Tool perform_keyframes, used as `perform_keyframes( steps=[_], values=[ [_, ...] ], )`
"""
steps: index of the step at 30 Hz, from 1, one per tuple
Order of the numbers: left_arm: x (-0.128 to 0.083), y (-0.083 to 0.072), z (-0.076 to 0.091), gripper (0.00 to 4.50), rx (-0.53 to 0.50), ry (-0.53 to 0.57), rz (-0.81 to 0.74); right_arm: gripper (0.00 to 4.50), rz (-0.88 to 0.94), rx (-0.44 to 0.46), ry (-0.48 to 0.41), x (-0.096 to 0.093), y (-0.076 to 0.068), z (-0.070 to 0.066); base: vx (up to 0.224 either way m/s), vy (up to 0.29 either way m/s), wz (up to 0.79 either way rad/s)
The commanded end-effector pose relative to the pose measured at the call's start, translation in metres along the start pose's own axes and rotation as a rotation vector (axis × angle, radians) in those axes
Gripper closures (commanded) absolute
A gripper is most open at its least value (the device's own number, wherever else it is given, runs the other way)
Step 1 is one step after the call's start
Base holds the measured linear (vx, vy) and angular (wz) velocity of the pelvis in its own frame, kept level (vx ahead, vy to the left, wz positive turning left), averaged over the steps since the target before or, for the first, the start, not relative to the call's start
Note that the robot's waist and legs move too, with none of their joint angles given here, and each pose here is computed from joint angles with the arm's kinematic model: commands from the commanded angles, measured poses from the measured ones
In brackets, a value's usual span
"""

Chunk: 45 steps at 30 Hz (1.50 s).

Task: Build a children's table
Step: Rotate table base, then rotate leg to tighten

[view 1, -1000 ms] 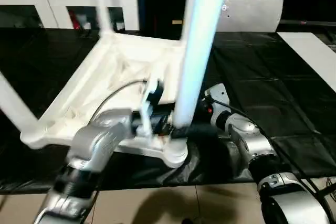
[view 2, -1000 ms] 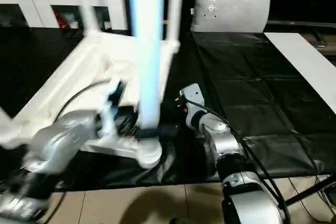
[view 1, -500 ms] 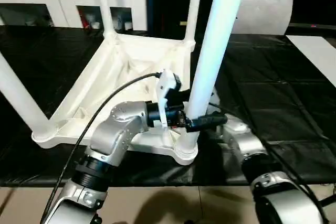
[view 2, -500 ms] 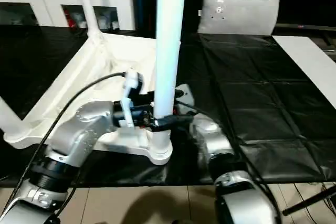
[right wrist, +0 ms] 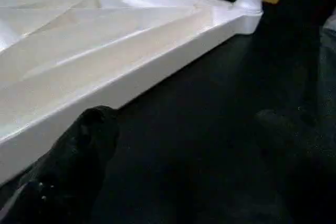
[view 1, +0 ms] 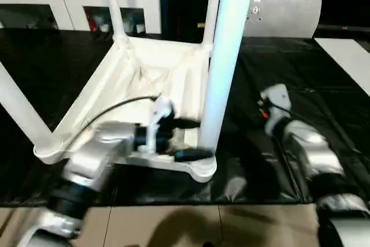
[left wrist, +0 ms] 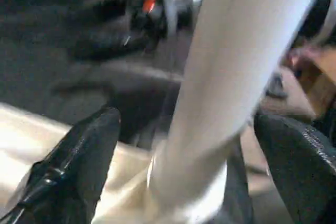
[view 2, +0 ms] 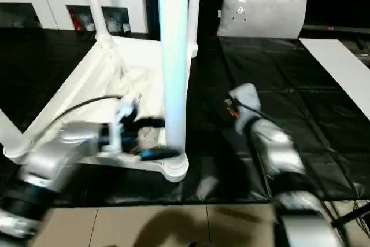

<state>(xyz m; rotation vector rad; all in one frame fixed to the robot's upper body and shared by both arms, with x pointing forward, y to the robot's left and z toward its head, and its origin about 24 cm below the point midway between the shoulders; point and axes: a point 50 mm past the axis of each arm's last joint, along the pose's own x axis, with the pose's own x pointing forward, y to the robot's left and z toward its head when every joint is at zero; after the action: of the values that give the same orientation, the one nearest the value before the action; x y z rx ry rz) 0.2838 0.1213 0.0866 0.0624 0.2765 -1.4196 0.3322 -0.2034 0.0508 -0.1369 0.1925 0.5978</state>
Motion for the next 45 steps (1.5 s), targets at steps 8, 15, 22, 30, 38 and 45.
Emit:
perform_keyframes(
  steps=[8,15,22,30,38,45],
  values=[
    [-0.007,0.010,-0.010,0.64,0.119,0.229,-0.051,0.00,0.231,-0.087,0.031,-0.044,-0.001,0.012,0.000,0.000,0.00],
    [-0.007,0.015,-0.012,1.18,0.135,0.289,-0.092,0.00,0.333,-0.109,0.058,-0.065,0.005,0.016,0.000,0.000,0.00],
    [-0.013,0.019,-0.014,1.70,0.148,0.342,-0.105,0.00,0.439,-0.104,0.070,-0.082,0.020,0.018,0.000,0.000,0.00],
    [-0.017,0.027,-0.024,2.38,0.129,0.407,-0.090,0.00,0.528,-0.094,0.102,-0.091,0.036,0.016,0.000,0.000,0.00],
    [-0.018,0.029,-0.031,2.92,0.141,0.438,-0.083,0.00,0.537,-0.096,0.121,-0.096,0.036,0.015,0.000,0.000,0.00],
    [-0.017,0.033,-0.034,3.34,0.137,0.447,-0.068,0.00,0.543,-0.094,0.125,-0.096,0.036,0.013,0.000,0.000,0.00]
  ],
)
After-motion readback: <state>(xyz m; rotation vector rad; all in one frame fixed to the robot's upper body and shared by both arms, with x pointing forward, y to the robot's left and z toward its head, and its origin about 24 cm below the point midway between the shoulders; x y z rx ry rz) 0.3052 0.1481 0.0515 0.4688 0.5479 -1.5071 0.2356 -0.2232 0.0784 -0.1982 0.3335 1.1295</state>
